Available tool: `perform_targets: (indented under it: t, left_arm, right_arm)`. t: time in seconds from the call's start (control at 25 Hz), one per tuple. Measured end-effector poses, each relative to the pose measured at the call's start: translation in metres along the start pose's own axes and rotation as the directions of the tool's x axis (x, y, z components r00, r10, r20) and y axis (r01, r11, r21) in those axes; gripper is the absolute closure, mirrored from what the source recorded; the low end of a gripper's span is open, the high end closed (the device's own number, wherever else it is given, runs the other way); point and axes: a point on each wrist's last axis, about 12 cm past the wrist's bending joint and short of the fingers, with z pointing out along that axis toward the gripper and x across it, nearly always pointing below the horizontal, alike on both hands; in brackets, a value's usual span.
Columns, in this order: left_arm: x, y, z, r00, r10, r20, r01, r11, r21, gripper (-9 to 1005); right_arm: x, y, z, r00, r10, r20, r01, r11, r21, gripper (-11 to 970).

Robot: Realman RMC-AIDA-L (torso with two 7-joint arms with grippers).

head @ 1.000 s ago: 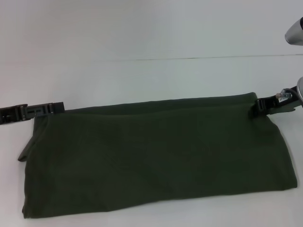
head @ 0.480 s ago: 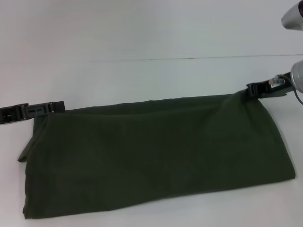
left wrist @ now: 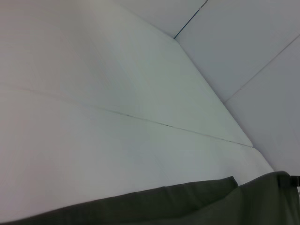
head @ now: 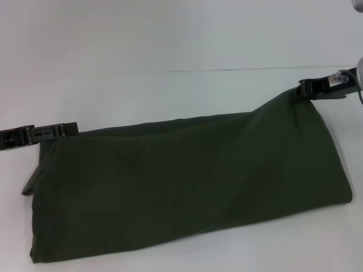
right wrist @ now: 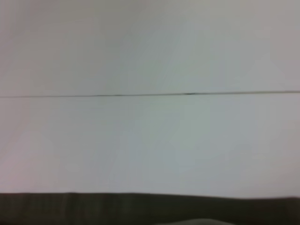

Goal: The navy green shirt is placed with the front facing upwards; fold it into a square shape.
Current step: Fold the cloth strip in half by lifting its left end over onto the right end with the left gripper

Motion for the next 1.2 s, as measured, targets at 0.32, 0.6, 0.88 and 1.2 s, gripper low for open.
perform_targets:
  t: [0.32, 0.6, 0.88, 1.2]
  left_arm:
    - [0.001, 0.001, 0.0, 1.0, -0.007, 0.005, 0.007, 1.0, -0.001, 141]
    - [0.001, 0.001, 0.0, 1.0, -0.007, 0.005, 0.007, 1.0, -0.002, 144]
    - [0.001, 0.001, 0.0, 1.0, -0.01, 0.006, 0.01, 1.0, -0.001, 147]
    - [0.002, 0.001, 0.0, 1.0, -0.021, 0.006, 0.021, 1.0, 0.006, 151]
  right_arm:
    - [0.018, -0.021, 0.007, 0.999, 0.045, -0.026, -0.043, 0.996, 0.073, 902]
    - [0.024, -0.024, 0.013, 0.998, 0.052, -0.019, -0.05, 0.995, 0.085, 903]
    - [0.025, -0.027, 0.01, 0.997, 0.066, -0.029, -0.063, 0.995, 0.082, 847]
    - [0.027, -0.044, -0.008, 0.991, 0.136, 0.004, -0.136, 0.99, 0.029, 569]
